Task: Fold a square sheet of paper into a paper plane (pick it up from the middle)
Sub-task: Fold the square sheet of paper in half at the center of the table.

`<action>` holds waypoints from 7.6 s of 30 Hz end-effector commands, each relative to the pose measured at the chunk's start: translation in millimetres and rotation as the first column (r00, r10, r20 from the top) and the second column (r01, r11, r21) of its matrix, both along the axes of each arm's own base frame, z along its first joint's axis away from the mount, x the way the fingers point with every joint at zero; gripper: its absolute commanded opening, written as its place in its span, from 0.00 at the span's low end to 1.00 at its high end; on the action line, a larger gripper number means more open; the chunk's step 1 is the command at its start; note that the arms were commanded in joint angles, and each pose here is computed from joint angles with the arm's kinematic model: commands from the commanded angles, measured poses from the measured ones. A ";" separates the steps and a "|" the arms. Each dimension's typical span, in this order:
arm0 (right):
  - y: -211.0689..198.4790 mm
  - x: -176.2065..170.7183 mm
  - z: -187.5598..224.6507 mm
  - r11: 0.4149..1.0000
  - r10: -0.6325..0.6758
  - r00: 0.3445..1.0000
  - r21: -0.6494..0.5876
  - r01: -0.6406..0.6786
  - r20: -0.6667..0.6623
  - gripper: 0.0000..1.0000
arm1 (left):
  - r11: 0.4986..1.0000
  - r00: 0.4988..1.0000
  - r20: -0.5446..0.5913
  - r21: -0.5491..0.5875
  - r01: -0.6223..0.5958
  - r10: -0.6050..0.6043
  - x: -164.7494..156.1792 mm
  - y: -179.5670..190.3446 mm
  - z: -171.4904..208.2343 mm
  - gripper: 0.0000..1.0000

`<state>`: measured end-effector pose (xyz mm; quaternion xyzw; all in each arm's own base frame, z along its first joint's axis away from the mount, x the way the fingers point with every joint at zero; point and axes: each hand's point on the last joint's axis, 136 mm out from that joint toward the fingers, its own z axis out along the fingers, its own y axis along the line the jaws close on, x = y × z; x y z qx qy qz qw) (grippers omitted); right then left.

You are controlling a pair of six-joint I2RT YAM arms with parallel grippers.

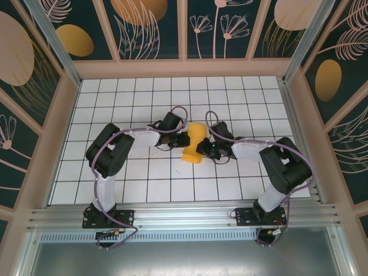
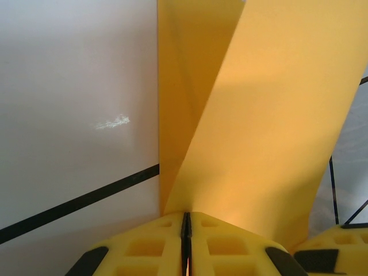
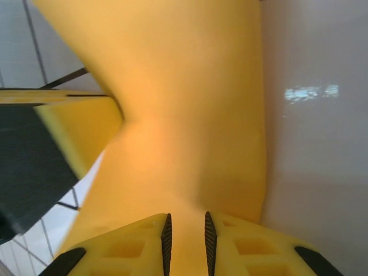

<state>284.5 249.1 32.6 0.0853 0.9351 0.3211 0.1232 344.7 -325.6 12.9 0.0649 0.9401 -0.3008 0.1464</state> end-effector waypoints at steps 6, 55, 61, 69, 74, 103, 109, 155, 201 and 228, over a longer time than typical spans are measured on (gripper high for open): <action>11.6 -18.7 14.4 0.996 0.035 0.999 0.077 -0.035 0.012 0.26 | 0.990 0.994 -0.105 0.143 0.006 0.009 -23.7 24.7 -45.5 0.11; 1.9 -47.1 -12.0 0.999 0.037 0.997 0.027 -0.035 -0.065 0.26 | 0.988 0.994 -0.112 0.150 0.021 -0.004 -25.1 25.2 -47.9 0.11; -3.5 0.5 39.3 0.997 -0.028 0.996 0.071 0.021 0.085 0.26 | 0.989 0.994 -0.111 0.149 0.022 -0.006 -25.2 25.2 -46.7 0.11; -9.4 24.6 37.4 0.990 -0.040 0.995 0.135 0.027 0.088 0.26 | 0.988 0.993 -0.118 0.149 0.027 -0.009 -26.7 24.5 -49.1 0.11; -4.8 20.8 19.3 0.990 -0.013 0.999 0.143 0.007 0.045 0.26 | 0.988 0.993 -0.116 0.152 0.027 -0.010 -26.4 25.3 -48.7 0.11; -8.3 51.1 5.9 0.996 -0.013 0.999 0.089 0.009 0.039 0.26 | 0.985 0.992 -0.122 0.166 0.036 -0.016 -28.6 28.3 -51.4 0.11; -22.0 35.5 -21.9 0.996 -0.037 0.999 0.075 0.039 -0.029 0.27 | 0.984 0.992 -0.126 0.171 0.041 -0.020 -30.1 29.1 -53.5 0.11; -23.7 101.2 -27.1 0.998 -0.050 0.999 -0.040 0.050 -0.004 0.26 | 0.982 0.992 -0.122 0.186 0.040 -0.018 -30.1 31.5 -52.0 0.11; -32.3 133.0 1.3 0.997 -0.069 0.996 -0.027 0.070 0.050 0.27 | 0.981 0.994 -0.113 0.189 0.037 -0.016 -30.9 33.9 -50.1 0.11; -34.7 143.2 15.3 0.994 -0.088 0.994 -0.054 0.091 0.059 0.27 | 0.981 0.994 -0.104 0.191 0.033 -0.013 -30.6 35.3 -46.2 0.11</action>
